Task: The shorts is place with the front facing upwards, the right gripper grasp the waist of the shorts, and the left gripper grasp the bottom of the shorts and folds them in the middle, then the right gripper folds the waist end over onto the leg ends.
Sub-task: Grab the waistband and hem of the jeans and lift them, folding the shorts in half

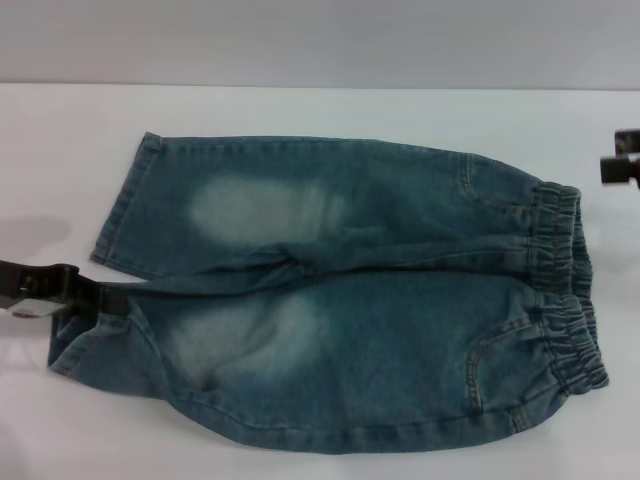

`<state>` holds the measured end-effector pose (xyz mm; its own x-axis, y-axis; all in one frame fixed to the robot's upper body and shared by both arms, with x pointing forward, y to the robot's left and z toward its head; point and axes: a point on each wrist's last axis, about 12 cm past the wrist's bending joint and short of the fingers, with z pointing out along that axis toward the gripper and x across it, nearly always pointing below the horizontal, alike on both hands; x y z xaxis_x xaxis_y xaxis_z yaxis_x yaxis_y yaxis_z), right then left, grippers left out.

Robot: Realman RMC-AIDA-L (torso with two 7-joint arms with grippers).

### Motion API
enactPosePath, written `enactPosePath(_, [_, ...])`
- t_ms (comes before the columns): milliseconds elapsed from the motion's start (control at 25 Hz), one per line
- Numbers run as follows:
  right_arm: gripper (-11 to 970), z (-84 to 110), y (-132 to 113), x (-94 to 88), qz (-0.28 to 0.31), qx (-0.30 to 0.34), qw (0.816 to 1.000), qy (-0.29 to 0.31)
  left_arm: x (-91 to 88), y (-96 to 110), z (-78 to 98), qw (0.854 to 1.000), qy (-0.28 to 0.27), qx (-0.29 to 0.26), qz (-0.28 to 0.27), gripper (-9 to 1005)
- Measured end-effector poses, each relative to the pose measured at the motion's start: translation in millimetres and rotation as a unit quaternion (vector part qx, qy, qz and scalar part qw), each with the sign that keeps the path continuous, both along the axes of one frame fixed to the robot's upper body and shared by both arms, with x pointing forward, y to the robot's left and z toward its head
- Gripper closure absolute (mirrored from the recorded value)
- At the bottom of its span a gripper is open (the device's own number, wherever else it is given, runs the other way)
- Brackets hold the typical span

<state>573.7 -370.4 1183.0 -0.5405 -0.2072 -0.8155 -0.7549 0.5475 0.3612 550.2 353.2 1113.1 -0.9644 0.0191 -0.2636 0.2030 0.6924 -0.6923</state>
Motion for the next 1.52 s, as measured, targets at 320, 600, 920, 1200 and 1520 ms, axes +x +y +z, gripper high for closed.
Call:
enactPosePath(320, [170, 19.3, 14.1, 3.5, 0.108, -0.127, 0.984, 0.067, 4.5, -3.2, 1.2, 1.0, -0.011, 0.003, -0.004, 959])
enactPosePath(600, [170, 3.8, 21.7, -1.3, 0.163, -0.208, 0.96, 0.09, 5.2, -4.9, -0.4, 1.0, -0.015, 0.003, -0.006, 959])
enactPosePath(920, [171, -19.4, 33.0, -6.1, 0.19, -0.269, 0.936, 0.128, 7.3, -7.1, 0.9, 1.0, -0.019, 0.003, -0.009, 959])
enactPosePath(1200, [171, -39.4, 44.9, -6.0, 0.196, -0.319, 0.915, 0.151, 9.1, -8.5, 1.3, 1.0, -0.021, 0.004, -0.01, 959])
enactPosePath(1520, [170, -50.9, 58.9, -3.6, 0.212, -0.317, 0.912, 0.153, 9.9, -8.8, 0.9, 1.0, -0.023, 0.005, -0.008, 958])
